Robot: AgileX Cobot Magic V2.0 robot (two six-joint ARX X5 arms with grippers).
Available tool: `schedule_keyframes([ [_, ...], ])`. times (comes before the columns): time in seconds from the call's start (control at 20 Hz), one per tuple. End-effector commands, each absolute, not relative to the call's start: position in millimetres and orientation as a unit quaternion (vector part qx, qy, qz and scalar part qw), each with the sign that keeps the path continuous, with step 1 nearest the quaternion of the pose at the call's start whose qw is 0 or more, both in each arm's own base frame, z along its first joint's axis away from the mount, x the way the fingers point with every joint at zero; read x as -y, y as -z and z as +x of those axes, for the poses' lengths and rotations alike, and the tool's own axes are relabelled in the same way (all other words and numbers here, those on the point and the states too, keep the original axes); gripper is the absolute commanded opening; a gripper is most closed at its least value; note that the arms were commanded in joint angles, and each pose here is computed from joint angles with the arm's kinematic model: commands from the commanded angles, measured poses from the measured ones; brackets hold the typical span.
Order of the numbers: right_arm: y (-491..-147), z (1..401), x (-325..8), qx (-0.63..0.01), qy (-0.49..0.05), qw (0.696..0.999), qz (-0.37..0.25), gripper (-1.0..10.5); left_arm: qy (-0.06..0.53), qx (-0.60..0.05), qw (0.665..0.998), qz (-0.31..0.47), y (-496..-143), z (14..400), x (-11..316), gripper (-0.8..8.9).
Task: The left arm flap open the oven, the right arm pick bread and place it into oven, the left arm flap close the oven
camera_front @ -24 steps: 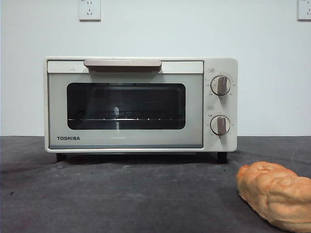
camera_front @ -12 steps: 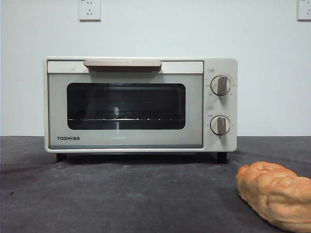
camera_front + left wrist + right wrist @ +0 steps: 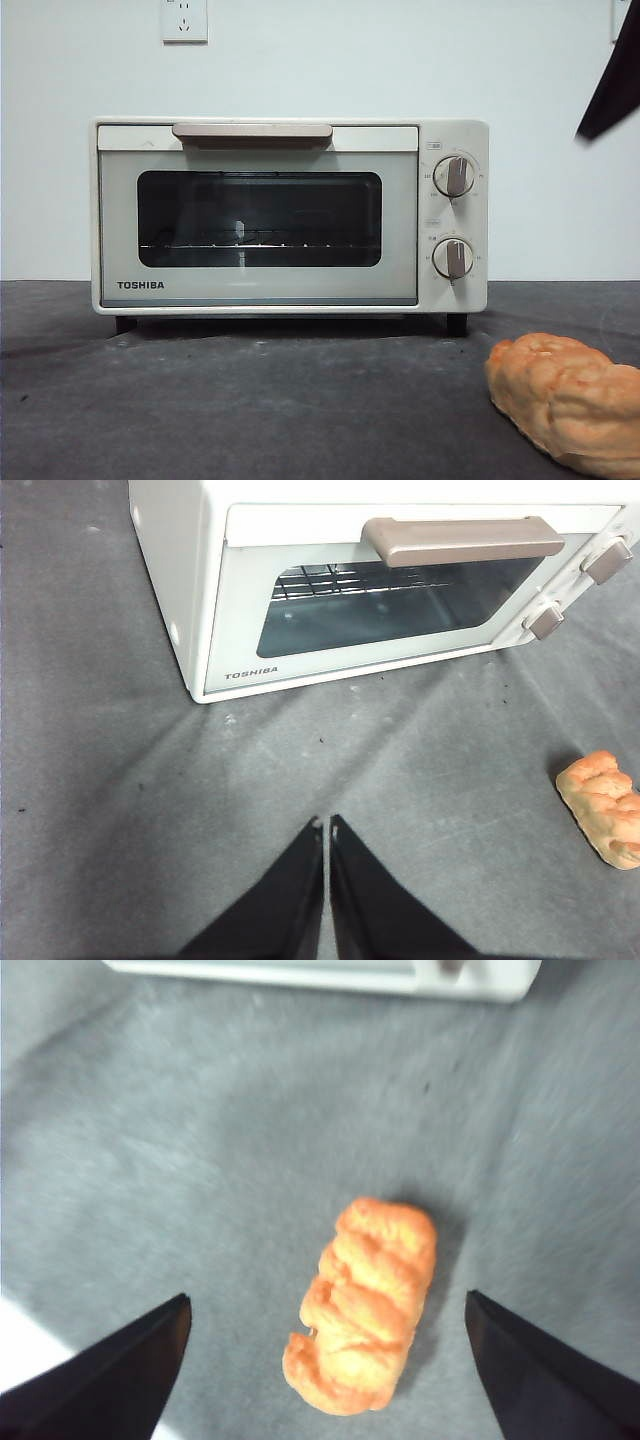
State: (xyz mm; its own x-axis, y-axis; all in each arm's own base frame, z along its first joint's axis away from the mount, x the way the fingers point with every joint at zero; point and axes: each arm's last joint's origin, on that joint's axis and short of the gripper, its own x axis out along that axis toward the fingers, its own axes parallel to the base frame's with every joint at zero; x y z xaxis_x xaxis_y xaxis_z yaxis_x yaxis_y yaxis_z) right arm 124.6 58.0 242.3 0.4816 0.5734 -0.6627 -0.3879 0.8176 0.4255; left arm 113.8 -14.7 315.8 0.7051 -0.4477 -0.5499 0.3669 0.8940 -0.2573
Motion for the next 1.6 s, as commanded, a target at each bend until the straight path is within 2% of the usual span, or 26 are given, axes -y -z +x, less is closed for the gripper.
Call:
schedule_keyframes([
  [0.05, -225.2, 125.2, -69.0, -0.441, -0.267, 0.847, 0.128, 4.4, 0.227, -0.302, 0.924, -0.057, -321.9, 114.3, 15.1, 0.16],
  [0.5, -182.7, 141.3, -114.1, -0.467, -0.202, 0.860, 0.044, 4.4, 0.227, -0.304, 0.923, -0.057, -321.6, 114.0, 15.1, 0.16],
  [0.7, -167.9, 151.7, -126.7, -0.476, -0.202, 0.855, 0.034, 4.4, 0.227, -0.304, 0.923, -0.057, -321.6, 114.0, 15.1, 0.16],
  [0.95, -152.0, 158.2, -131.3, -0.496, -0.178, 0.850, 0.015, 4.4, 0.227, -0.304, 0.923, -0.057, -321.5, 114.1, 15.1, 0.16],
  [1.15, -150.9, 158.3, -133.1, -0.496, -0.181, 0.849, 0.013, 2.4, 0.227, -0.304, 0.924, -0.057, -321.7, 114.1, 15.1, 0.16],
  [1.2, -151.0, 158.2, -133.2, -0.496, -0.182, 0.849, 0.013, 2.2, 0.227, -0.303, 0.924, -0.057, -321.7, 114.1, 15.1, 0.16],
  [1.4, -158.0, 157.9, -133.5, -0.485, -0.195, 0.852, 0.020, 2.2, 0.228, -0.299, 0.924, -0.063, -322.7, 114.8, 15.8, 0.16],
  [1.6, -183.0, 154.2, -130.4, -0.444, -0.214, 0.869, 0.036, 2.2, 0.245, -0.281, 0.924, -0.082, -327.0, 122.9, 22.8, 0.16],
])
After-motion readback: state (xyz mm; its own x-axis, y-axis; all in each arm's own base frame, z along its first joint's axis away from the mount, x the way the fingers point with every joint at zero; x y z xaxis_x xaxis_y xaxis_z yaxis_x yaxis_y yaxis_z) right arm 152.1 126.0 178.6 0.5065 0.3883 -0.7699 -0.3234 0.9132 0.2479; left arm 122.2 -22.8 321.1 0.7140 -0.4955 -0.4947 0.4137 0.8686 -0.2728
